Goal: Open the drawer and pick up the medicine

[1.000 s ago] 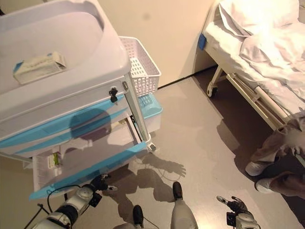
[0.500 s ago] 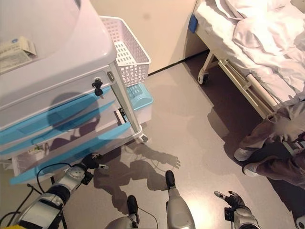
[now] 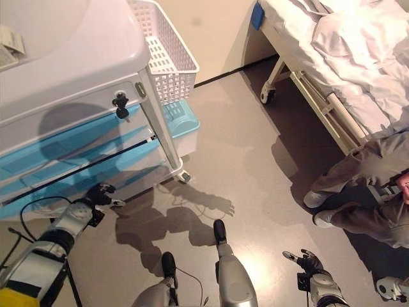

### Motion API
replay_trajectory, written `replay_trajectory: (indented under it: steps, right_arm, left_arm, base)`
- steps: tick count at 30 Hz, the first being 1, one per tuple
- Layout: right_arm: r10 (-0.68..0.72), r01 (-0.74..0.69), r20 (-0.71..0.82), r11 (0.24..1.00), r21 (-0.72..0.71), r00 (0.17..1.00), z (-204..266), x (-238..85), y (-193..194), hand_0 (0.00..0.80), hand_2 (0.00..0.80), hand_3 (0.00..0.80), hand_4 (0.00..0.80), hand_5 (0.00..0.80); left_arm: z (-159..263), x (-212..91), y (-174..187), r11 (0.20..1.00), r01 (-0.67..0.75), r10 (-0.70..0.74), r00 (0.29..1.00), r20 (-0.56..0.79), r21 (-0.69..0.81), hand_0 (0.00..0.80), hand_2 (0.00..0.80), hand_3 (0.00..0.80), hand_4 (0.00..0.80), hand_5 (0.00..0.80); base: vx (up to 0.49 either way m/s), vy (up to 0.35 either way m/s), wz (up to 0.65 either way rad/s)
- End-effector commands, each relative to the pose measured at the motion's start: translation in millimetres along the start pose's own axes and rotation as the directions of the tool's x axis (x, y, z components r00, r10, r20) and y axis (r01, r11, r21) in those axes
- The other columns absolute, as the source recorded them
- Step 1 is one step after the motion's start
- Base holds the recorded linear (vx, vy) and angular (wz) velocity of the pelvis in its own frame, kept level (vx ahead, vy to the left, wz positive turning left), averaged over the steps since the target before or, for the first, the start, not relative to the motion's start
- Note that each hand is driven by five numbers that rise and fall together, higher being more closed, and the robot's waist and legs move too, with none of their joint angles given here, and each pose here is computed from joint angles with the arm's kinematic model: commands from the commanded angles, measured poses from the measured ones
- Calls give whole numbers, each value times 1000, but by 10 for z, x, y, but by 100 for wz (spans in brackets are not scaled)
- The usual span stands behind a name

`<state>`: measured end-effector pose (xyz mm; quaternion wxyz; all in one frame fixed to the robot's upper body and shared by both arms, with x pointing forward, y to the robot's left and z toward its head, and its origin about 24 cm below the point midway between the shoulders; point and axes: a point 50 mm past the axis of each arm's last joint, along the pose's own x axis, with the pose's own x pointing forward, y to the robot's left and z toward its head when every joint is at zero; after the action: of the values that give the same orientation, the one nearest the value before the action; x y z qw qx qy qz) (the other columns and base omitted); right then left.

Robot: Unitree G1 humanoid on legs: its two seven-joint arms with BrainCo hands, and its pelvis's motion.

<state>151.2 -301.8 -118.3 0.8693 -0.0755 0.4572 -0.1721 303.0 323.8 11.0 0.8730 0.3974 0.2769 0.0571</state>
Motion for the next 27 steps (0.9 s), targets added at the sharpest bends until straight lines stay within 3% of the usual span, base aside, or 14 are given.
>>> replay_trajectory:
  steps: [1, 22, 27]
  right_arm:
    - [15, -14, 39, 1000, -26, 999, 57, 2, 20, 0, 0, 0, 0, 0]
    - [51, -49, 56, 998, -39, 997, 36, -12, 130, 0, 0, 0, 0, 0]
    - [62, -60, 60, 997, -43, 996, 32, -17, 185, 0, 0, 0, 0, 0]
  left_arm:
    - [130, 5, 577, 982, -189, 190, 981, 29, -29, 0, 0, 0, 0, 0]
    - [124, -43, 840, 948, -316, 316, 948, 30, -28, 0, 0, 0, 0, 0]
    - [50, -40, 736, 952, -302, 303, 953, 9, -52, 0, 0, 0, 0, 0]
  base:
    - [0, 0, 0]
    - [-15, -10, 0]
    - [-13, -12, 0]
